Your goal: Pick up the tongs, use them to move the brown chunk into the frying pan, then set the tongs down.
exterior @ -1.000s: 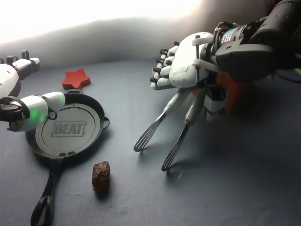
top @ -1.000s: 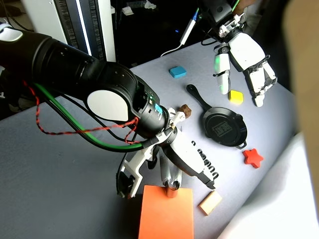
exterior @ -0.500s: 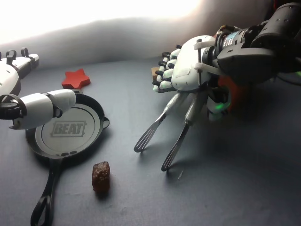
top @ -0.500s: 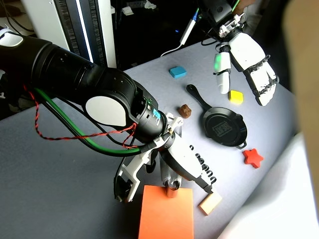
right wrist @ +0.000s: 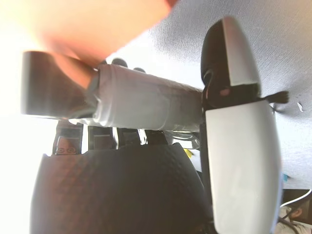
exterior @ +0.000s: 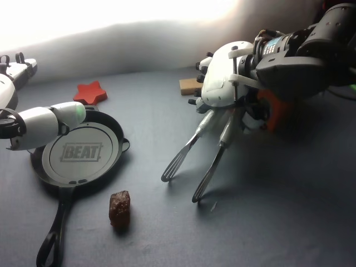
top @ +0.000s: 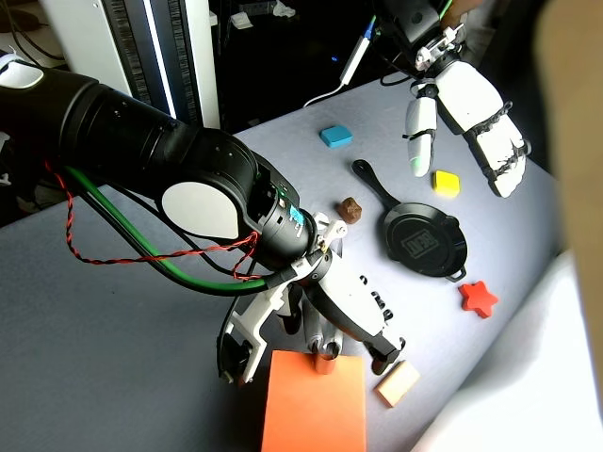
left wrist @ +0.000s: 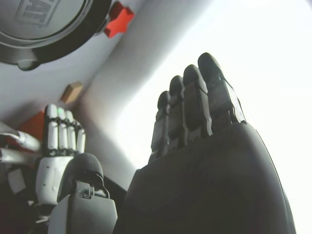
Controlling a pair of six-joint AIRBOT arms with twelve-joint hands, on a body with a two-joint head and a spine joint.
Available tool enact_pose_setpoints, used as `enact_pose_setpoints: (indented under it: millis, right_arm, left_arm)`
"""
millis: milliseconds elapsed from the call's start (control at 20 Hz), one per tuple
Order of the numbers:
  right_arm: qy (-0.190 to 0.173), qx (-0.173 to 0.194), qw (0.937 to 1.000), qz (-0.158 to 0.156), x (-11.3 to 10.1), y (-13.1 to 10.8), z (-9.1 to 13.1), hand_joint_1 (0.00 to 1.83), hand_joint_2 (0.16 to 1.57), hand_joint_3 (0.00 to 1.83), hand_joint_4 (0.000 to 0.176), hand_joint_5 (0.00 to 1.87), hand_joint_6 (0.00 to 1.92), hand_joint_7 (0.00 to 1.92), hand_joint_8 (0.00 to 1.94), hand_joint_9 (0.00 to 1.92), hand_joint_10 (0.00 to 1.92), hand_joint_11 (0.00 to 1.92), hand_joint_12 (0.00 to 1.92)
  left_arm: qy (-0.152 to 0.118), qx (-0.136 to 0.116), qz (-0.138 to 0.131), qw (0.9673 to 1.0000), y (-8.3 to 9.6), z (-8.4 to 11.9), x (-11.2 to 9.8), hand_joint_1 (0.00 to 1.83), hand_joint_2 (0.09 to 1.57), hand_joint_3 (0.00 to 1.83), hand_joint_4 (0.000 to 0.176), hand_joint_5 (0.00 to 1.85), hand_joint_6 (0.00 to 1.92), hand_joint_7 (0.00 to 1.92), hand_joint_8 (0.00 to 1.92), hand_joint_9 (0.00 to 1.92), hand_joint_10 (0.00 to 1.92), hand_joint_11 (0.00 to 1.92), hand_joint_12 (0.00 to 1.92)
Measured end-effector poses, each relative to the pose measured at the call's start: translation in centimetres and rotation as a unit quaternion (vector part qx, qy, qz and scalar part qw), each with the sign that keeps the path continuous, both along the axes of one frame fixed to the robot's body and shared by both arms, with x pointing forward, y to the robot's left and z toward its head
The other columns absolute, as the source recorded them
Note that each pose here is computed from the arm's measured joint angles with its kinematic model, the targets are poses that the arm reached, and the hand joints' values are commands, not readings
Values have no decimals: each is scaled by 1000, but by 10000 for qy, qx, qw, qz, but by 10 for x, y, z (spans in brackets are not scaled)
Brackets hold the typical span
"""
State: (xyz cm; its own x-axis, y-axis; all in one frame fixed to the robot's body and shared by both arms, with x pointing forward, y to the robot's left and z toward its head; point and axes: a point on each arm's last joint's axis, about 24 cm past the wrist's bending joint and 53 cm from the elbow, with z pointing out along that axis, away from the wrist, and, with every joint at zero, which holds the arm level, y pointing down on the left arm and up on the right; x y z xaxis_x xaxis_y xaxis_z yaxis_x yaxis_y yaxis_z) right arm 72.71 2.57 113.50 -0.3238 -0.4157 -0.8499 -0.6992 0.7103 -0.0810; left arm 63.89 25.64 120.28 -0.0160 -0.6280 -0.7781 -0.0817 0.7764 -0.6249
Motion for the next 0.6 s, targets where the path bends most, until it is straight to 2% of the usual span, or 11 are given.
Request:
enact_pose_setpoints:
  millis: [150,600]
  right_arm:
    - [0,3,10000,1,0,0,0,1019,1094,13,0,663,73,729,18,685,96,114,1382]
    - [-11,40,10000,8,-1,0,6,1063,1150,13,0,832,77,910,28,848,119,342,1366]
  left_arm:
    - [4,6,0,10000,0,0,0,0,1133,1,0,114,3,175,2,156,4,0,466]
    - [14,17,-1,10000,0,-1,0,0,1150,6,0,117,1,171,2,154,1,0,463]
